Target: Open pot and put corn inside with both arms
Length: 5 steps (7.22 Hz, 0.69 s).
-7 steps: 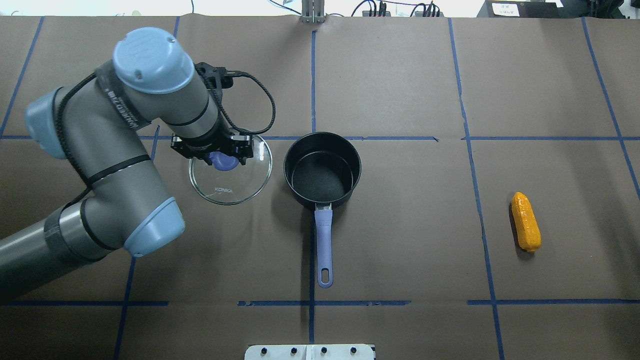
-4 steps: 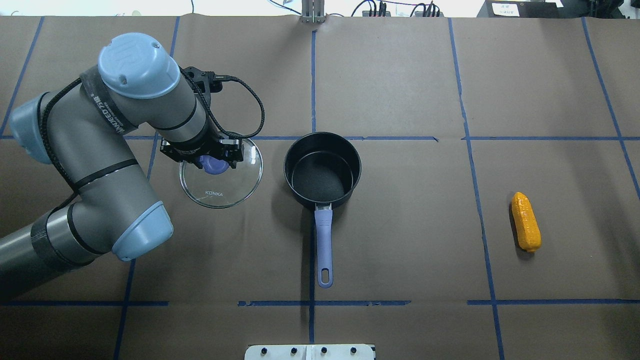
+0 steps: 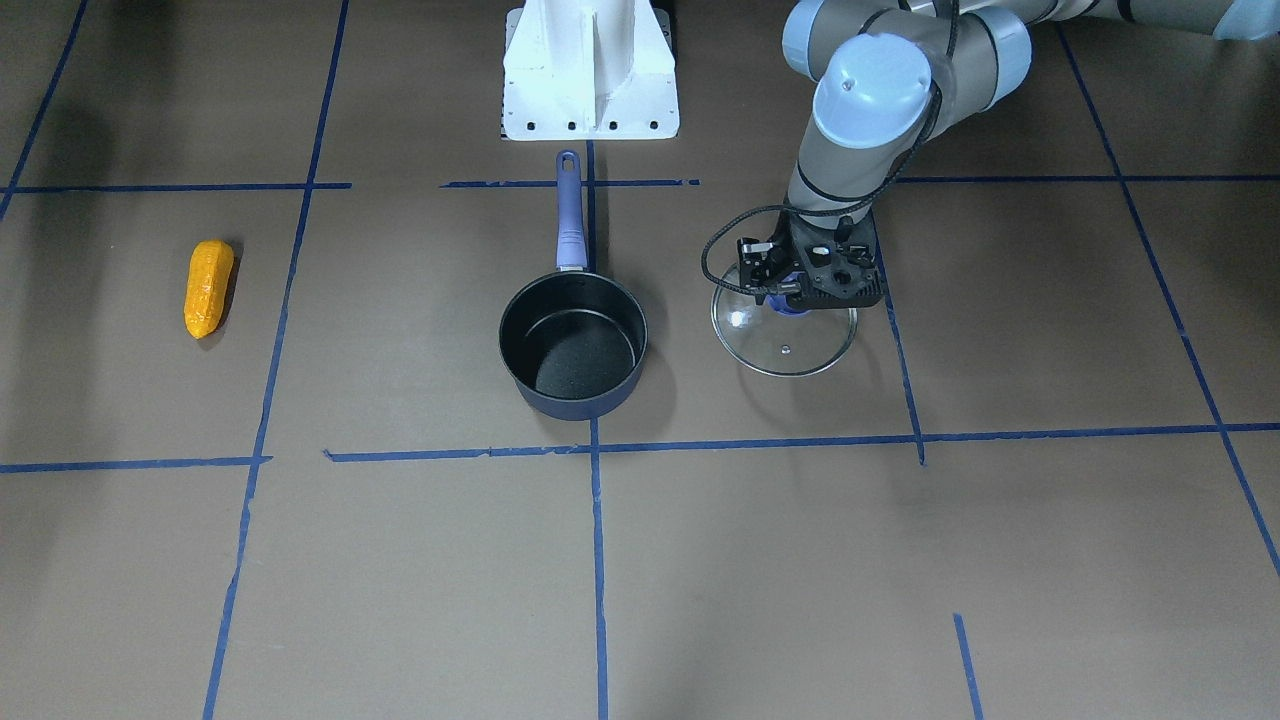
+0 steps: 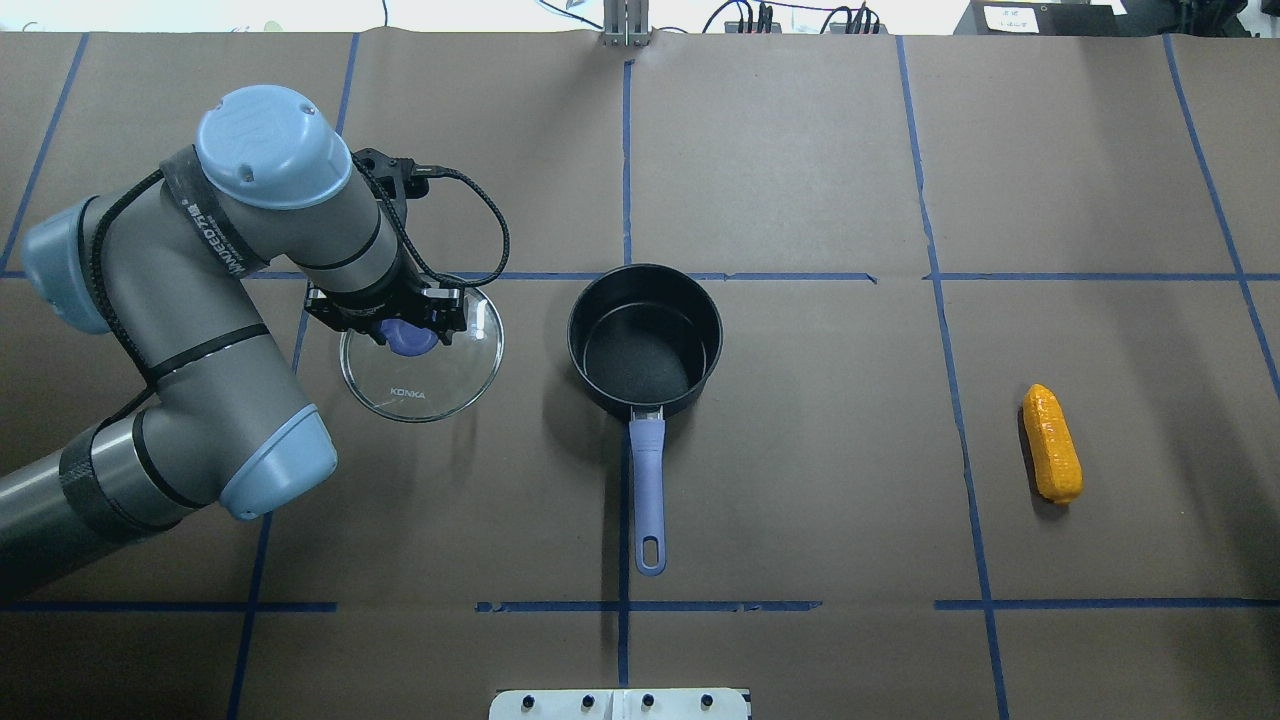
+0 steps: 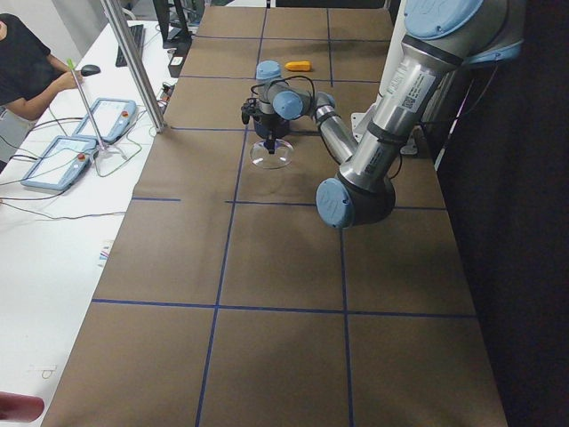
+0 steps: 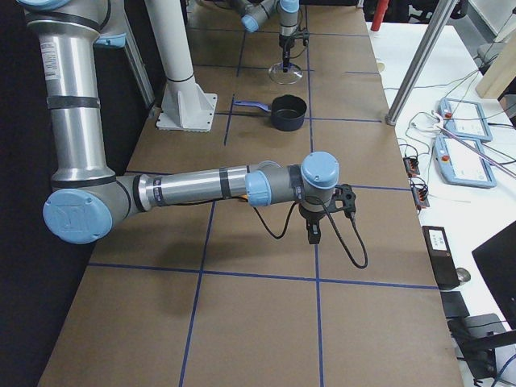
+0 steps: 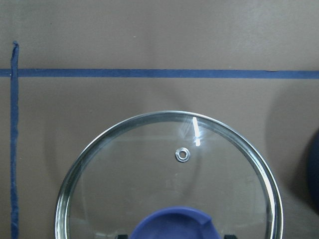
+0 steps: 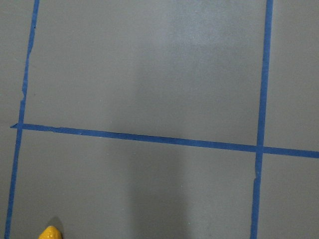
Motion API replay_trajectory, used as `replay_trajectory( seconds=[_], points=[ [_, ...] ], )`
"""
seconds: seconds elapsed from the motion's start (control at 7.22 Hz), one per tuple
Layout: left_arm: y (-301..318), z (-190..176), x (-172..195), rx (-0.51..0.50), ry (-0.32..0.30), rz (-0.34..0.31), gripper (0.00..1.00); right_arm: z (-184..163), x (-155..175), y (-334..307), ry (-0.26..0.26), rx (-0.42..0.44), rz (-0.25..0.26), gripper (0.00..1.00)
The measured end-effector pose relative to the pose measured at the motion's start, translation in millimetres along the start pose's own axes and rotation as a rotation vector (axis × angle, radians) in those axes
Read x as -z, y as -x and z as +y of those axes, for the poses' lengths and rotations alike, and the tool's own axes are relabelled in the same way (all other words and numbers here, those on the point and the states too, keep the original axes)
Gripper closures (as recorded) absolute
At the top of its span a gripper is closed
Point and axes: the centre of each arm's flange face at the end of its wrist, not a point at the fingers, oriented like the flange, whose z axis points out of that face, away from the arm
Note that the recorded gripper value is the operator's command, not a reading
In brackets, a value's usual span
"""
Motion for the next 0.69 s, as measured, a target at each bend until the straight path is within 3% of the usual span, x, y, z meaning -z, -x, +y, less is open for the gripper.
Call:
replay_trajectory(
  seconds=[0.42, 0.69],
  points=[
    [13.8, -11.2, -34.1, 0.014, 0.007, -0.012, 0.79, 1.9, -13.4, 60.3, 0.015, -0.036, -0.018, 0.00],
    [22.2, -16.2, -51.1, 0.015, 0.006, -0.009, 0.79, 3.5, -34.8, 102.3, -0.014, -0.067, -0.019, 0.00]
  ],
)
